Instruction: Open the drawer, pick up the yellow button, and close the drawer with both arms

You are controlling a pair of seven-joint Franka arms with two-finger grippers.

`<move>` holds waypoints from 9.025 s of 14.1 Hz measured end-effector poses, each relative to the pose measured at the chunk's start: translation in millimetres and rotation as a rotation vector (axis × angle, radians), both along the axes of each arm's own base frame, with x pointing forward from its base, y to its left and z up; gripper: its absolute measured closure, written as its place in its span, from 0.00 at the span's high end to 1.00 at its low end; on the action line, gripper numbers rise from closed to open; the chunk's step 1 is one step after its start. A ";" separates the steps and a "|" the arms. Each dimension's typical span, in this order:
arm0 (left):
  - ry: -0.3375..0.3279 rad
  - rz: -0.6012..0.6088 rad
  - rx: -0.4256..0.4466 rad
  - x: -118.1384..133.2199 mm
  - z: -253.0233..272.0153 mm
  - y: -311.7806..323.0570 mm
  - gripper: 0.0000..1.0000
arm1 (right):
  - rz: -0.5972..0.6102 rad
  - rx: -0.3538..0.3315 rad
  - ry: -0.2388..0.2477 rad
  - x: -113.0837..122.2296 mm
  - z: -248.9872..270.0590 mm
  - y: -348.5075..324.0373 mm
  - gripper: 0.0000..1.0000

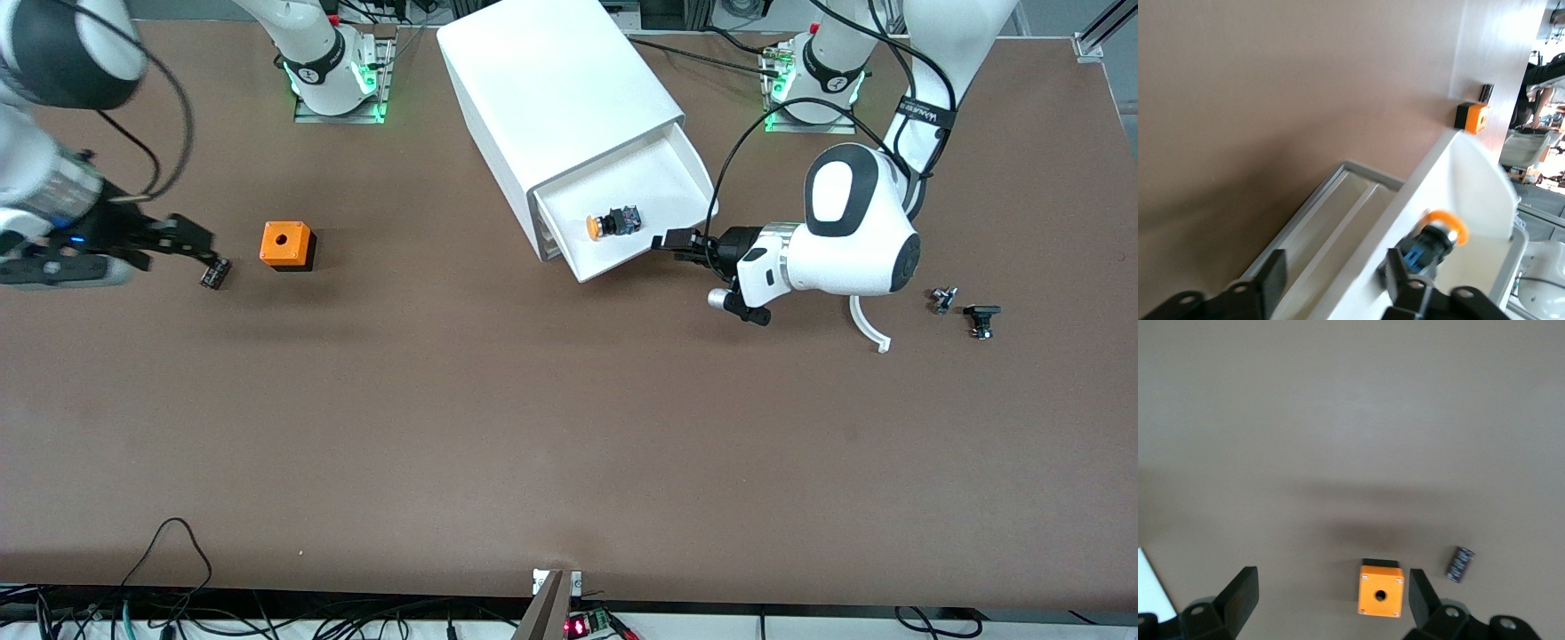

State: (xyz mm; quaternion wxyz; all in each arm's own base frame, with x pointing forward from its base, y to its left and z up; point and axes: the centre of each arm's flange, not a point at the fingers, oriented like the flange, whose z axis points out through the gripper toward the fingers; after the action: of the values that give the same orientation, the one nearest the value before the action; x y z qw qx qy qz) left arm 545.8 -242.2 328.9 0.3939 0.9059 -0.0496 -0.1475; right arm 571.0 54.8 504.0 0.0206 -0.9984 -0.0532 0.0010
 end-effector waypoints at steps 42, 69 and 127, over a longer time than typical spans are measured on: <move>-0.490 -0.069 0.807 15.9 269.5 238.1 1.00 | 1.440 0.101 -0.017 -99.1 -94.1 518.4 1.00; -0.521 0.031 0.793 45.6 246.3 178.0 1.00 | 1.530 0.071 0.024 -129.3 -81.9 541.5 0.40; -0.460 0.121 0.782 18.4 152.4 67.4 1.00 | -0.213 -0.100 0.150 80.2 -30.3 -27.6 1.00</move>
State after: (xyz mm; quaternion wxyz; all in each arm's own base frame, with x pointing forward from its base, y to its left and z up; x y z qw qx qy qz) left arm 564.2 -174.7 481.3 0.0091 0.9970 -0.0235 0.0728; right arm 651.2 27.2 473.7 -0.0251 -0.9953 0.0547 0.0759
